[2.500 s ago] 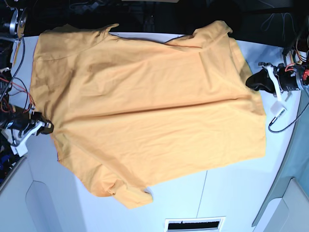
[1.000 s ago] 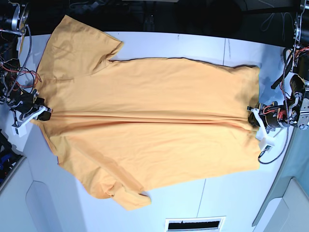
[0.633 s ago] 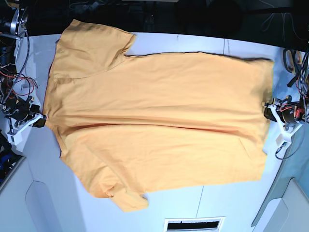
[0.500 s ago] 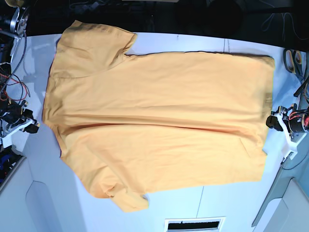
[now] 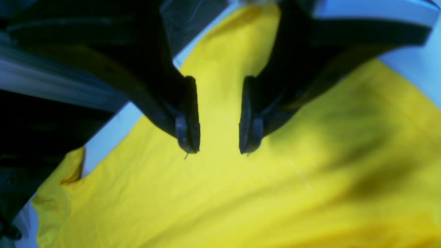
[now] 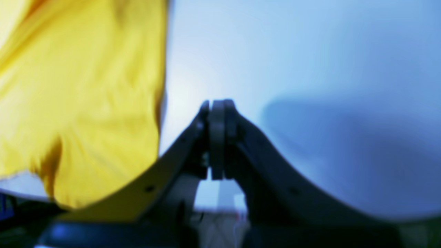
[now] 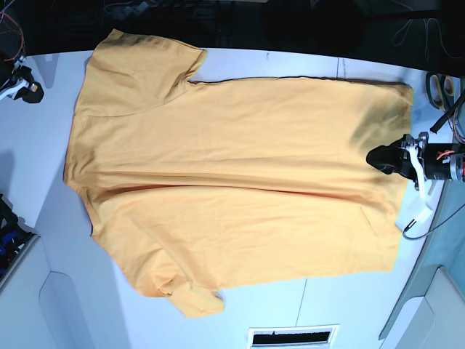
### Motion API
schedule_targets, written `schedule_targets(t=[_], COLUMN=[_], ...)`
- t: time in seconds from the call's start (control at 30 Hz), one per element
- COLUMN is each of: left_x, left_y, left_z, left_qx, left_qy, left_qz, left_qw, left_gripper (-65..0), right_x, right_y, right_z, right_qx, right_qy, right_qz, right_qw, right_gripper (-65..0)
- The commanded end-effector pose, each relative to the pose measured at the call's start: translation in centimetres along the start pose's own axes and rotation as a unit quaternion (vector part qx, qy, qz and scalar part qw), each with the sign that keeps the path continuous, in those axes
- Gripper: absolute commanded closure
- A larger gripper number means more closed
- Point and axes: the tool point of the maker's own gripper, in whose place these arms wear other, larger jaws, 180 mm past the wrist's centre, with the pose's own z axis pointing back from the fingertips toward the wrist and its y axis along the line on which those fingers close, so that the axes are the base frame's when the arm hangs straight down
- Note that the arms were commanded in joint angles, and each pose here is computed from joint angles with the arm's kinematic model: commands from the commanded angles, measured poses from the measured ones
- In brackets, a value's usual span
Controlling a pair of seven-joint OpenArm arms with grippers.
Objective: Layout the t-shirt on the table in an organized manner, then fold the t-shirt properly
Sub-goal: 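Grasp the shirt's collar-side corners with both grippers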
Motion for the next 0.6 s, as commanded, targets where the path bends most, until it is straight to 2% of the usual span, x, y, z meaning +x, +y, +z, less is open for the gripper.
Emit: schedule_targets(t=[0.0, 0.13, 0.17, 0.23, 0.27, 0.3, 0.57], left_x=[2.0, 1.1, 0.6, -0.4, -0.9, -1.4, -3.7], left_y=[0.0, -0.1, 0.1, 0.7, 0.9, 1.1, 3.0], left_z=[1.6, 3.0, 3.5, 4.3, 4.8, 5.2, 8.1], left_qx=[0.003, 0.010, 0.015, 0.024, 0.027, 0.029, 0.064], left_qy=[-0.034, -0.058, -0.062, -0.068, -0.073, -0.078, -0.099], left_qz=[-0.015, -0.005, 0.001, 0.017, 0.028, 0.037, 0.078], left_qw=[0.999, 0.998, 0.998, 0.997, 0.997, 0.996, 0.990], left_gripper=[-23.2, -23.5, -25.4, -30.1, -31.9, -32.5, -32.5], right_x=[1.1, -0.8, -0.9, -1.1, -1.3, -1.4, -5.4], right_y=[-0.1, -0.5, -0.5, -0.2, 0.0, 0.3, 4.6], right_z=[0.8, 1.1, 1.0, 0.8, 0.6, 0.4, -2.9], right_qx=[0.001, -0.002, -0.001, 0.003, 0.006, 0.009, 0.059], right_qy=[-0.018, 0.000, 0.000, 0.000, 0.001, 0.001, 0.058], right_qz=[0.010, 0.004, 0.003, 0.000, -0.001, -0.002, 0.011], right_qw=[0.9998, 1.0000, 1.0000, 1.0000, 1.0000, 1.0000, 0.9965], right_gripper=[0.0, 0.0, -0.3, -16.0, -21.5, -23.7, -23.8])
